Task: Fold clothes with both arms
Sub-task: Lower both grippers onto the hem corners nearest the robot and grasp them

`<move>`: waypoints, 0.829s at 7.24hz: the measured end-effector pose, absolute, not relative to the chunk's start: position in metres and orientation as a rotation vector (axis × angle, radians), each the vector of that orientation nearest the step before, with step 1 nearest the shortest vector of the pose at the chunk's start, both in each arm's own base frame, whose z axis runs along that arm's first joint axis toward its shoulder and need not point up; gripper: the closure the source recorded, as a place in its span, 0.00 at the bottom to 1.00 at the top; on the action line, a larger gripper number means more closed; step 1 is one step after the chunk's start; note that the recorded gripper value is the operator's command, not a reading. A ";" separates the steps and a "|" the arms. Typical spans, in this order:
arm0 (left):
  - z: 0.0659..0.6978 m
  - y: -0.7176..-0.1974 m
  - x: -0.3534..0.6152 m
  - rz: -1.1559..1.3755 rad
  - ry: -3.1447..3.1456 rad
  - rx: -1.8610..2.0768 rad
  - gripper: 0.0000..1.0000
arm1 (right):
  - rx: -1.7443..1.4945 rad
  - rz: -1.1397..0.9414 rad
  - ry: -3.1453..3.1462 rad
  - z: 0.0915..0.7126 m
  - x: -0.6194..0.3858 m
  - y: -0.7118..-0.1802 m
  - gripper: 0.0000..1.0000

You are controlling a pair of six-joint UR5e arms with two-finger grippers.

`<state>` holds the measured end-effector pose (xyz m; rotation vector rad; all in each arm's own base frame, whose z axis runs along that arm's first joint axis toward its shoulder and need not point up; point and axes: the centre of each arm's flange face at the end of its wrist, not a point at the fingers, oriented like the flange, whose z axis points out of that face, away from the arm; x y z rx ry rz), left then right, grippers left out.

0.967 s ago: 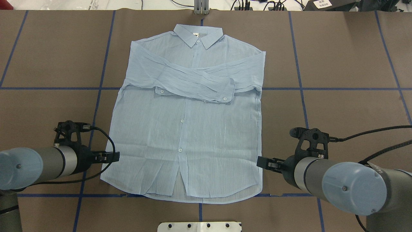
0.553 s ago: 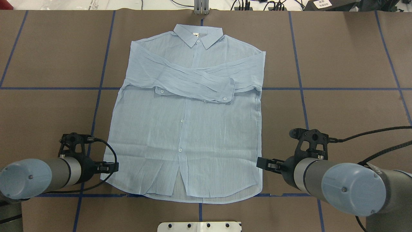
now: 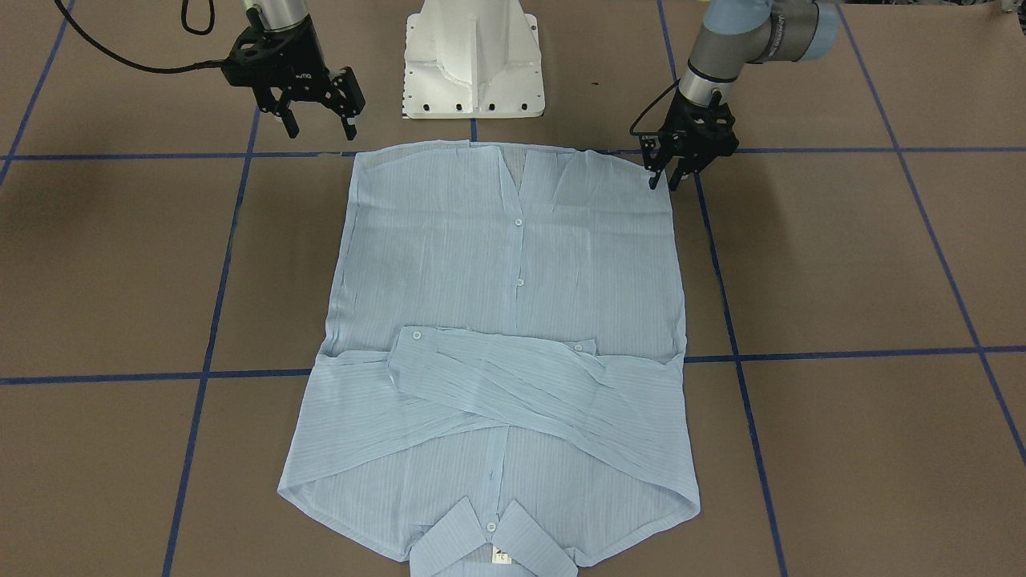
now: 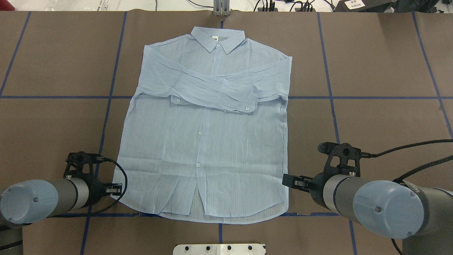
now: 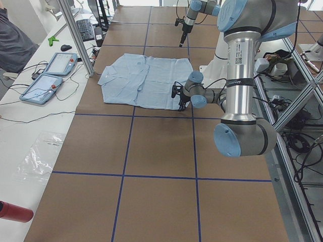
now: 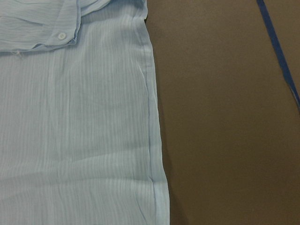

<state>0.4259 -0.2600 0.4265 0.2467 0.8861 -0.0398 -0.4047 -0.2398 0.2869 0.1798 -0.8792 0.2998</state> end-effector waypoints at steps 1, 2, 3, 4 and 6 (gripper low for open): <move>0.426 -0.258 0.427 -0.035 0.888 0.244 0.62 | 0.179 0.299 -0.879 0.287 -0.405 -0.239 0.00; 0.425 -0.255 0.429 -0.028 0.890 0.241 0.62 | 0.179 0.298 -0.878 0.288 -0.405 -0.239 0.00; 0.425 -0.251 0.431 -0.022 0.891 0.238 0.62 | 0.179 0.298 -0.877 0.288 -0.405 -0.239 0.00; 0.425 -0.248 0.432 -0.016 0.891 0.235 0.76 | 0.178 0.297 -0.876 0.288 -0.405 -0.239 0.00; 0.426 -0.244 0.434 -0.008 0.889 0.231 1.00 | 0.177 0.295 -0.867 0.293 -0.405 -0.238 0.00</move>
